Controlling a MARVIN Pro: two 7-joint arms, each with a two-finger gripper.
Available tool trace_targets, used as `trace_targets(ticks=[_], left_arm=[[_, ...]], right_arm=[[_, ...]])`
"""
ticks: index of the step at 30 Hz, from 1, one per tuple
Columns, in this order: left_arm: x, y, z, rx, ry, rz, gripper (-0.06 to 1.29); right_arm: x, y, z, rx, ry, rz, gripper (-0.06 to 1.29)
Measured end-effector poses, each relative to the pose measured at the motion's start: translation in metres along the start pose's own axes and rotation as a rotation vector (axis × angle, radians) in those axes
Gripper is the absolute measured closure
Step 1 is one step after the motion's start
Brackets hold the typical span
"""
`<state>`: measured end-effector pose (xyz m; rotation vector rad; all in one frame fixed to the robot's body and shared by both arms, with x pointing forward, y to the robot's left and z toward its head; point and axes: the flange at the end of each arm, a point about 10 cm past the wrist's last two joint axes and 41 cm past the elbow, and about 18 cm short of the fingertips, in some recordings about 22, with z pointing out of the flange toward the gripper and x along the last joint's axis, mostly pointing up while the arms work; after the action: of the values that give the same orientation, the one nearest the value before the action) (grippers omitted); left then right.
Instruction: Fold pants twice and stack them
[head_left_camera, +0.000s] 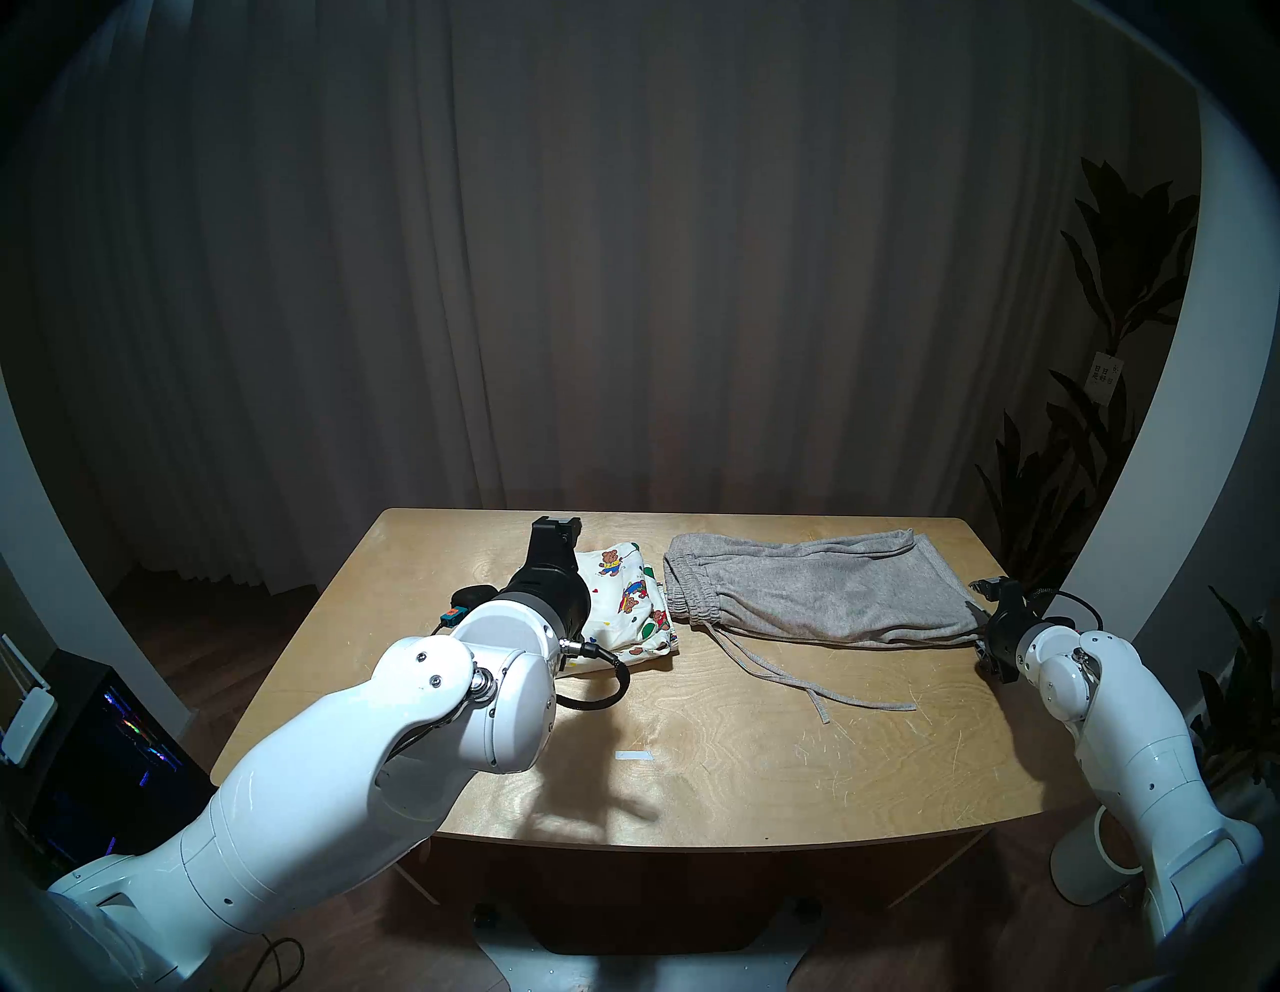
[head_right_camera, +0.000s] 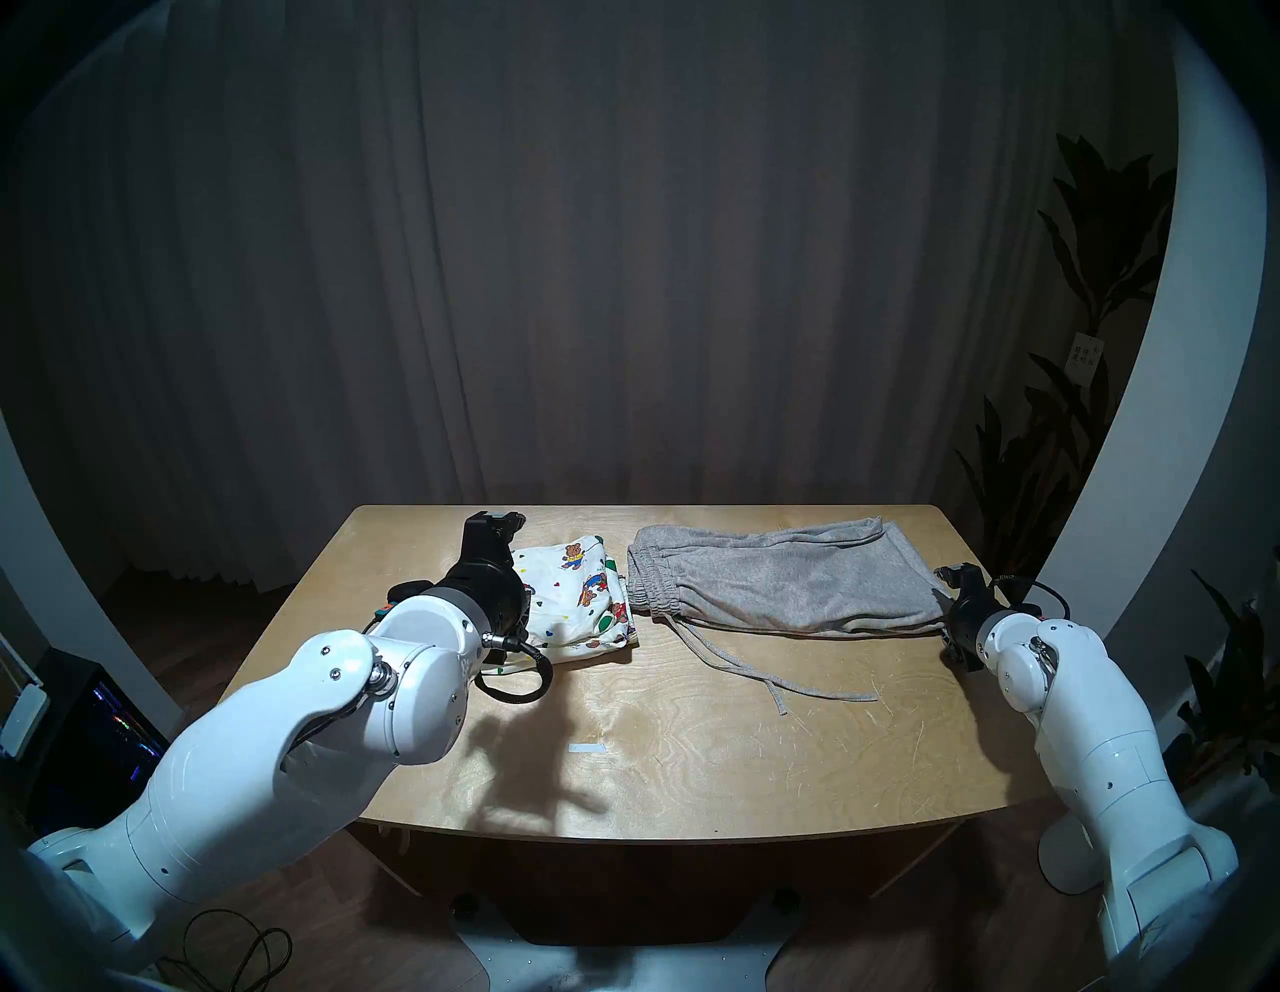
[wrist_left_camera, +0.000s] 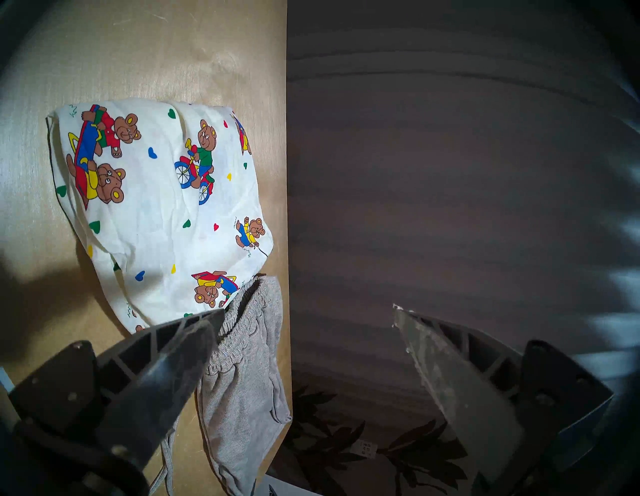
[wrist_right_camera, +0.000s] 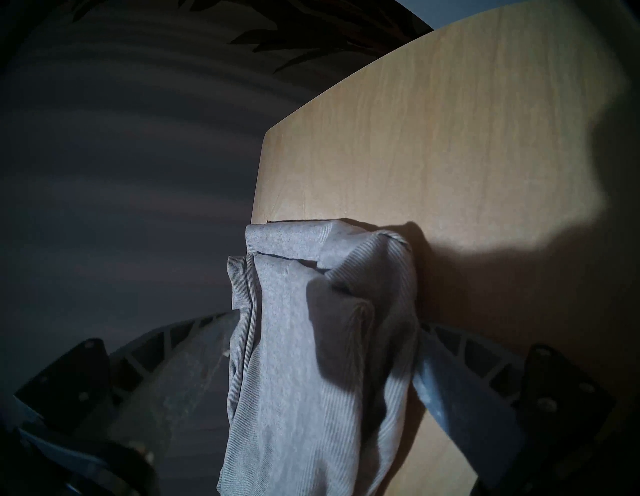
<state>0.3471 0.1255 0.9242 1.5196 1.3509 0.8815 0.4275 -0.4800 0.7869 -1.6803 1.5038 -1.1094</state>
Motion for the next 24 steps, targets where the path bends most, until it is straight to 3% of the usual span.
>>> trace_targets(ticks=[13, 24], left_arm=[[0.009, -0.006, -0.005, 0.008, 0.031, 0.007, -0.02], [0.013, -0.008, -0.006, 0.008, 0.044, 0.011, -0.02]], right_arm=[[-0.014, -0.003, 0.016, 0.071, 0.020, -0.098, 0.11], [-0.022, -0.003, 0.028, 0.108, 0.050, -0.127, 0.12]])
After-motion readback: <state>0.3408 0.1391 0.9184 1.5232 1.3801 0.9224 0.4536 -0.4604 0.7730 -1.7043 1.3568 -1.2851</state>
